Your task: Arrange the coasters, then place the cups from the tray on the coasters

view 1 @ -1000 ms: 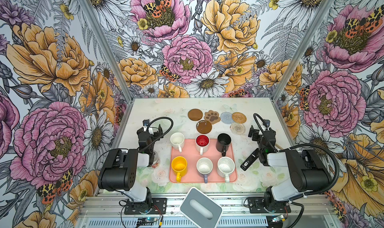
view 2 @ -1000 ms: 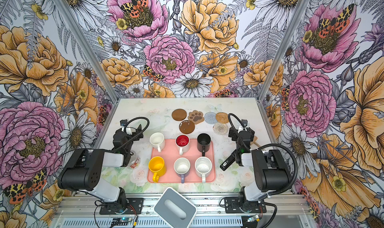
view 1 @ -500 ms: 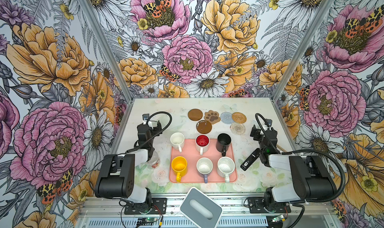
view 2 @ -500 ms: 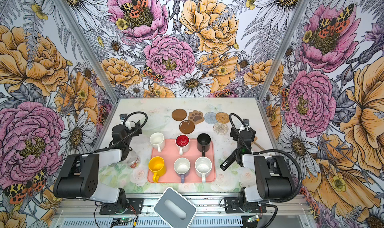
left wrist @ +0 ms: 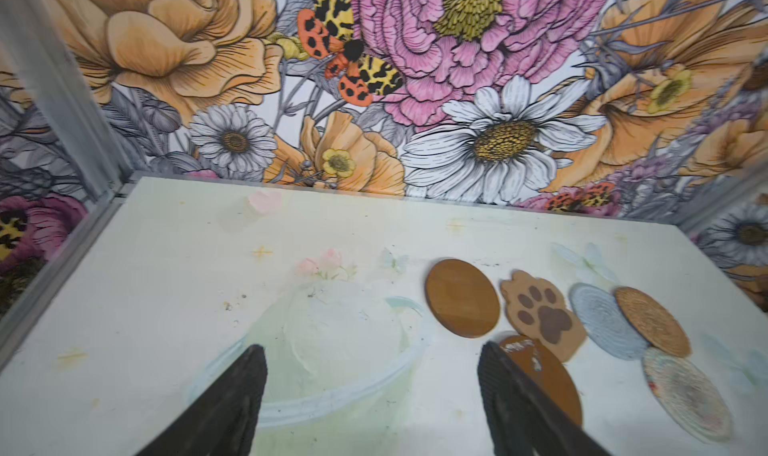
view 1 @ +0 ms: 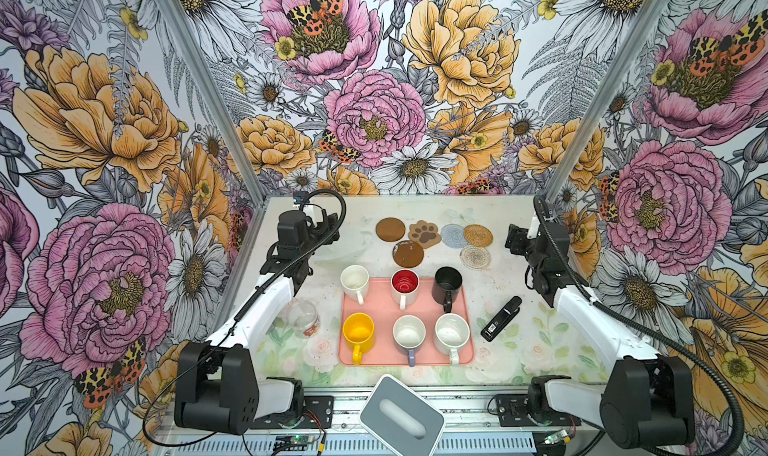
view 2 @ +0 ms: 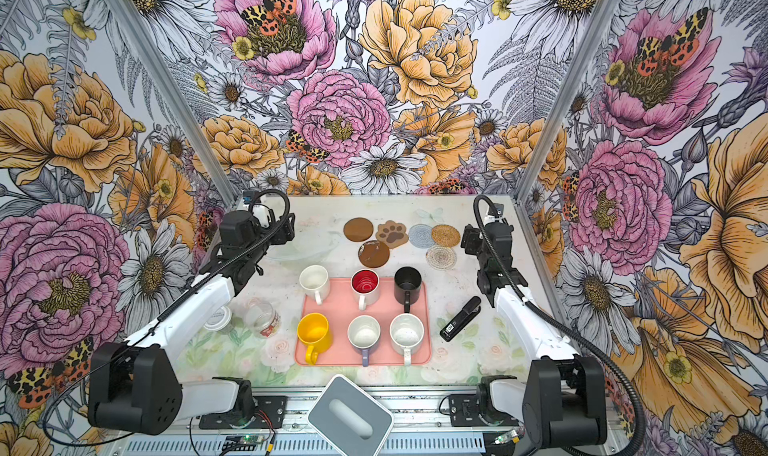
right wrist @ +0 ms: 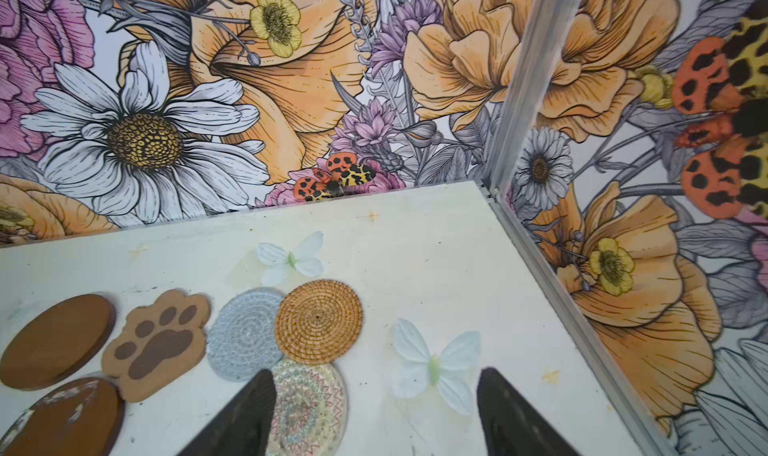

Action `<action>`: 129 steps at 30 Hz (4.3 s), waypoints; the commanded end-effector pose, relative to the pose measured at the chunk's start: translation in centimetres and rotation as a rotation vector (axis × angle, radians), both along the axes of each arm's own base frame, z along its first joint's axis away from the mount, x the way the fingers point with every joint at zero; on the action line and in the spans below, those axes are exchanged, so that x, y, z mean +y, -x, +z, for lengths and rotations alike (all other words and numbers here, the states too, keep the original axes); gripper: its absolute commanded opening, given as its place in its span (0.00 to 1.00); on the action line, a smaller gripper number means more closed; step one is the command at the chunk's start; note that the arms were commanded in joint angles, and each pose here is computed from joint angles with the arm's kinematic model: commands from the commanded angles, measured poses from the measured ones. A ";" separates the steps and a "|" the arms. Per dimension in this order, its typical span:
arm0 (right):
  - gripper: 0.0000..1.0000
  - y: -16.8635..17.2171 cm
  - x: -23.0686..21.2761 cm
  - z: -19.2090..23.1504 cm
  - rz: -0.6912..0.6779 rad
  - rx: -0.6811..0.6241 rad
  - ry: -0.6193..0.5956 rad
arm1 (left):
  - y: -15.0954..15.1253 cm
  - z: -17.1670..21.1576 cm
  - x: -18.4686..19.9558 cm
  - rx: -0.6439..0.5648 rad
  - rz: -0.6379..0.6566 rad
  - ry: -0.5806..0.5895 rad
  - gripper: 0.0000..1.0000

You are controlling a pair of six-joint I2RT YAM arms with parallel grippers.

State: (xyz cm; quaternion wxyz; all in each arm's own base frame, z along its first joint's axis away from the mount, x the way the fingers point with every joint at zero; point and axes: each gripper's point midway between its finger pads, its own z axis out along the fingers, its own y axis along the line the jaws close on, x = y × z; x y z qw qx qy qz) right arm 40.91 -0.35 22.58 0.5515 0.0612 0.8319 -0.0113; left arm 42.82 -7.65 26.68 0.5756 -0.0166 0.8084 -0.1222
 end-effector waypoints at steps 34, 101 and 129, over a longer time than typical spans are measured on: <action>0.06 -3.0 7.9 -18.3 0.157 0.860 -0.262 | 2.2 -1.1 -9.1 0.168 -0.214 0.261 0.83; 0.00 -6.5 -9.0 -20.3 -0.227 0.984 -0.211 | 1.5 -2.1 -6.5 0.178 -0.135 0.276 0.83; 0.00 -17.1 -1.7 -17.4 -0.065 0.768 -0.405 | 0.8 -1.9 -6.9 0.175 -0.140 0.273 0.83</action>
